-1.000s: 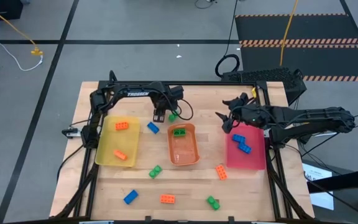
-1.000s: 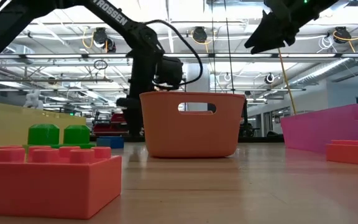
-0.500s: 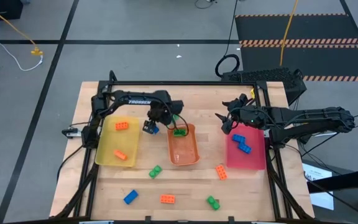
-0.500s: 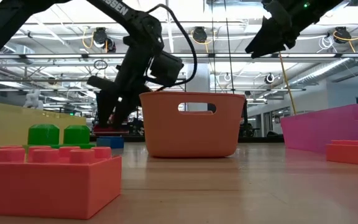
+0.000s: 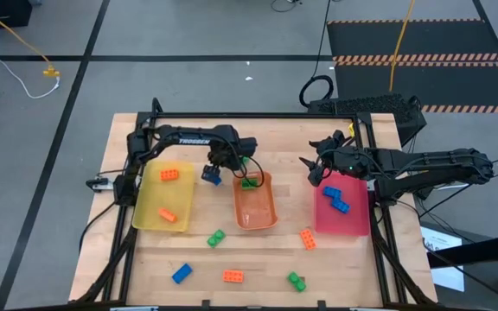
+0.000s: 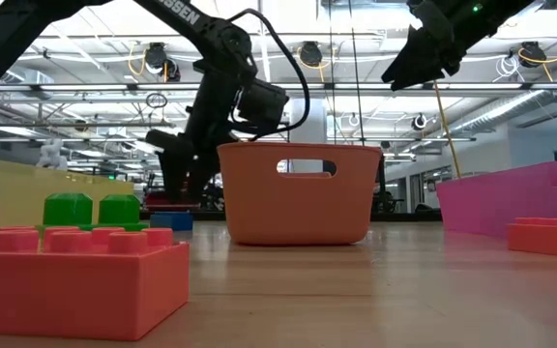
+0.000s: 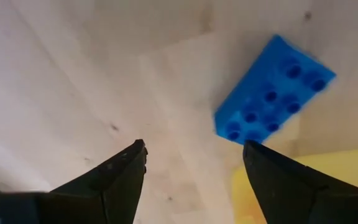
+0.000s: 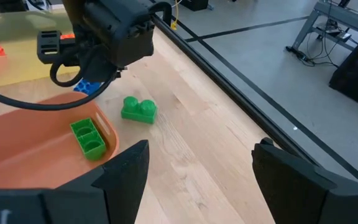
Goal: Sort & place blocks by color
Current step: Put the green game piece into the orange bin
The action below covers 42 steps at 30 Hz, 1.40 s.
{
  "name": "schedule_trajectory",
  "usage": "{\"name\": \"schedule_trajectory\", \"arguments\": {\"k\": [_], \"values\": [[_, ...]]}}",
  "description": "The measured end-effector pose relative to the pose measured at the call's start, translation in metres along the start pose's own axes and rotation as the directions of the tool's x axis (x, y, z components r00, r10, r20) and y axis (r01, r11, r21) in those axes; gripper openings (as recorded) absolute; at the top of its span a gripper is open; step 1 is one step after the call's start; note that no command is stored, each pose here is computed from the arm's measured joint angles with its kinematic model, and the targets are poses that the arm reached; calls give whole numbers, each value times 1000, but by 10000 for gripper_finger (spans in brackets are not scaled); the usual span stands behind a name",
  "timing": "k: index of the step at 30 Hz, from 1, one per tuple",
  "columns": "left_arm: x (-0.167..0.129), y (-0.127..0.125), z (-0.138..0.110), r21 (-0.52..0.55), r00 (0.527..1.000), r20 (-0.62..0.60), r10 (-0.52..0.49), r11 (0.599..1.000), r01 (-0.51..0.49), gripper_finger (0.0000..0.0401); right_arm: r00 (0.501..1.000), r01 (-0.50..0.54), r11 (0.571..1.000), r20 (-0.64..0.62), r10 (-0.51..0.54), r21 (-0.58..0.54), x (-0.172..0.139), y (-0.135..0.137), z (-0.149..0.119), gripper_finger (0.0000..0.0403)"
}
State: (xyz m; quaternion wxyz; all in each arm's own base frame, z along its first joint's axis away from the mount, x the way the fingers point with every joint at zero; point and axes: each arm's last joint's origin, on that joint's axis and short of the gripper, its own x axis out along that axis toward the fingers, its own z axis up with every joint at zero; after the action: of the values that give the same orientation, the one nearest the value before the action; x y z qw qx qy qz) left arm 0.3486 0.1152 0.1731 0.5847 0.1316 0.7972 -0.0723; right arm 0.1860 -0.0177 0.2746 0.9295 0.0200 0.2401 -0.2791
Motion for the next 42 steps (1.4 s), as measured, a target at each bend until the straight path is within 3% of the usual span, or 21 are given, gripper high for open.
{"name": "schedule_trajectory", "arguments": {"k": [7,11,16,19,23,27,29,34,42], "values": [[1,7,4,5,997,61,37,999,-37,269,1000,-1,1000,-1,1,4,0,0,0,270],[-3,12,2,4,991,40,130,991,-130,269,1000,0,1000,0,0,-3,0,0,0,270],[-18,22,-4,-61,971,165,172,985,-164,269,1000,0,1000,3,0,2,0,0,0,270],[-33,32,-12,-155,936,270,224,970,-187,269,1000,-2,1000,18,2,11,0,0,2,270],[-48,50,-17,-441,856,404,322,888,-126,269,999,-5,1000,39,4,18,0,0,4,270],[-52,58,-16,-642,811,484,328,763,74,269,999,-5,1000,40,5,17,0,0,4,270],[-53,60,-15,-670,787,534,309,723,171,269,999,-6,1000,39,5,18,0,0,4,270],[-58,61,-10,-660,720,644,257,663,353,269,999,-6,1000,39,5,28,0,0,4,270],[-53,72,-21,-702,728,646,229,553,449,269,998,-15,999,66,13,41,0,1,7,270]]}}
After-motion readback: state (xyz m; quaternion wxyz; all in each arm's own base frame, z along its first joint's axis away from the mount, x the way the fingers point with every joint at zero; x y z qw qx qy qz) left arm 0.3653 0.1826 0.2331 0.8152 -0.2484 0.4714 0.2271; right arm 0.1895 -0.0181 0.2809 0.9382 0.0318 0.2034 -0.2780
